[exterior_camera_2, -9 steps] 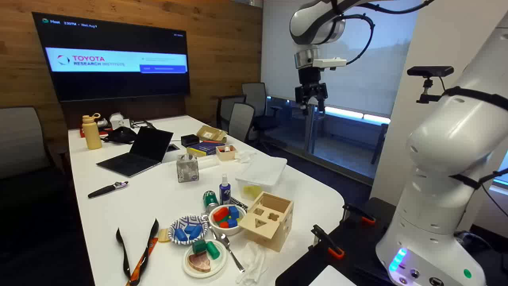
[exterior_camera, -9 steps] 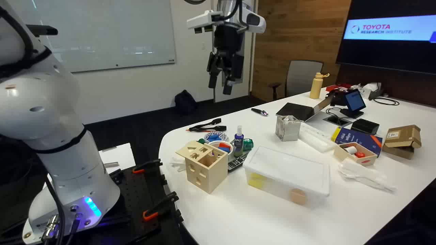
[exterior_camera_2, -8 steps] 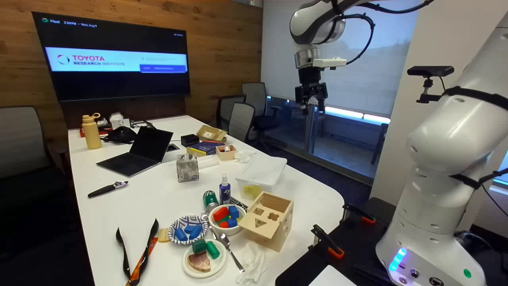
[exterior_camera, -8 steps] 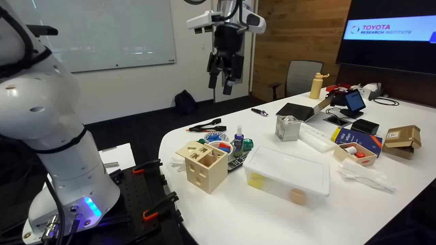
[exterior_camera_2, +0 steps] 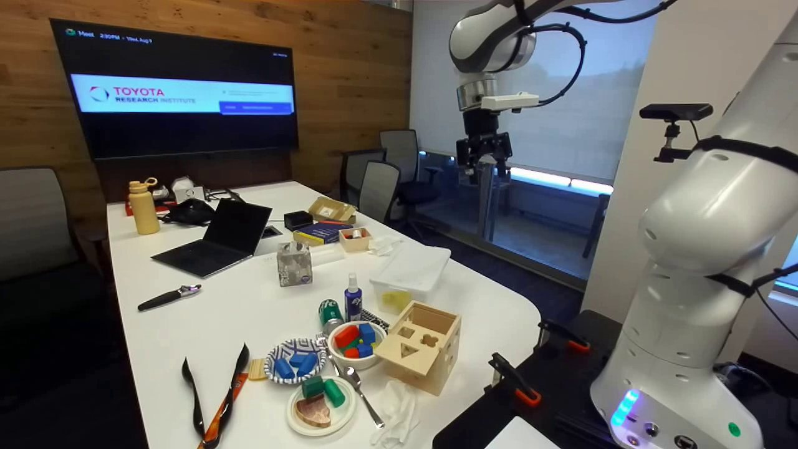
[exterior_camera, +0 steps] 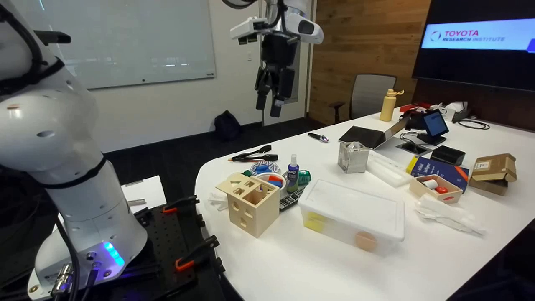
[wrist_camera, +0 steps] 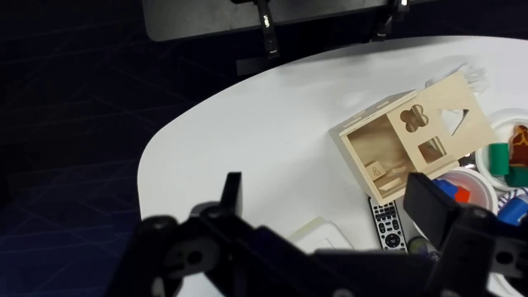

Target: Close the shape sorter lid by sliding it to the right

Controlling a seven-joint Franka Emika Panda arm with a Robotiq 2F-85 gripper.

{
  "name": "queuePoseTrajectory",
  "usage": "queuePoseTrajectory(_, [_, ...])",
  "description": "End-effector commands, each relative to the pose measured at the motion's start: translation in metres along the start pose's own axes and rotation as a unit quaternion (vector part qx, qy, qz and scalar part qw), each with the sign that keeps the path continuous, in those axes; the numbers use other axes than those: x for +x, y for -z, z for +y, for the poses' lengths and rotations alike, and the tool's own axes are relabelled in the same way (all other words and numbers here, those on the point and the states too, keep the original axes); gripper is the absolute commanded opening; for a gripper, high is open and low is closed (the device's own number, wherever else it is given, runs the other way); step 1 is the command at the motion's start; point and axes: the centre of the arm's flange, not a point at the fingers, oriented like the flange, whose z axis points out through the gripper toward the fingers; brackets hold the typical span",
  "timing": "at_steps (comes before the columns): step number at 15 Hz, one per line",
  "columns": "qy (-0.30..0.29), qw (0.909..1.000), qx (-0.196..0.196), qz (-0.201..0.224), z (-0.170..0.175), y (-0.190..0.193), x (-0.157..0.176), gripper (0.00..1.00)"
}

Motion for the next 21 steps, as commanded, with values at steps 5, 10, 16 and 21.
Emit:
queuePoseTrajectory(5, [-0.123,0.9924,-0.010,0.004,-0.174,-0.043,0.026,1.00])
queuePoseTrajectory(10, [-0.207,0.9779,-0.013,0.023,-0.275,-0.108,0.014,1.00])
queuePoseTrajectory(16, [-0.338,0.9403,0.005,0.043,-0.334,-0.192,-0.014,1.00])
queuePoseTrajectory(21, [-0.415,0.9092,-0.009,0.028,-0.339,-0.249,-0.025,1.00])
